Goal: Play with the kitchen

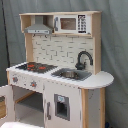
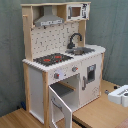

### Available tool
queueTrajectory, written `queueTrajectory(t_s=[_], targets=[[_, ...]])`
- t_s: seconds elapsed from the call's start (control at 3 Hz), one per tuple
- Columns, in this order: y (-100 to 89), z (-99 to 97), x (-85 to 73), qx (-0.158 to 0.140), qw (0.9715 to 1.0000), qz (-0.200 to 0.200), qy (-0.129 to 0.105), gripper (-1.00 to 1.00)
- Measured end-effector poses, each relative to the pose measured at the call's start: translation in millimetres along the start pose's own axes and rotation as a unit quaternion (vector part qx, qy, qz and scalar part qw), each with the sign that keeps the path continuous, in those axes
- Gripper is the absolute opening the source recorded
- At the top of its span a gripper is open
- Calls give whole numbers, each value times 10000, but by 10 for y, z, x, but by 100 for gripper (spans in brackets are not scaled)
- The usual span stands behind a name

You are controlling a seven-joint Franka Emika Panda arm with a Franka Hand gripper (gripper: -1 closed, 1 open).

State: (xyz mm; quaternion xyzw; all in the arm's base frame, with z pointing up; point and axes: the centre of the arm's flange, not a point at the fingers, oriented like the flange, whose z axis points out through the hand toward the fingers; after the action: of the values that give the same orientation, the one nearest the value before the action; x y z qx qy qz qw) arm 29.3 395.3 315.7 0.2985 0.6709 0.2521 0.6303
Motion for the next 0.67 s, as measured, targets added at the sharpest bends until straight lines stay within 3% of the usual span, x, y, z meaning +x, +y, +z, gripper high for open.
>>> queueTrajectory(t_s=[0.33, 0.67], targets=[[314, 28, -152, 43, 9992, 389, -15, 100], [474, 178, -428, 136, 9990, 383, -176, 100]])
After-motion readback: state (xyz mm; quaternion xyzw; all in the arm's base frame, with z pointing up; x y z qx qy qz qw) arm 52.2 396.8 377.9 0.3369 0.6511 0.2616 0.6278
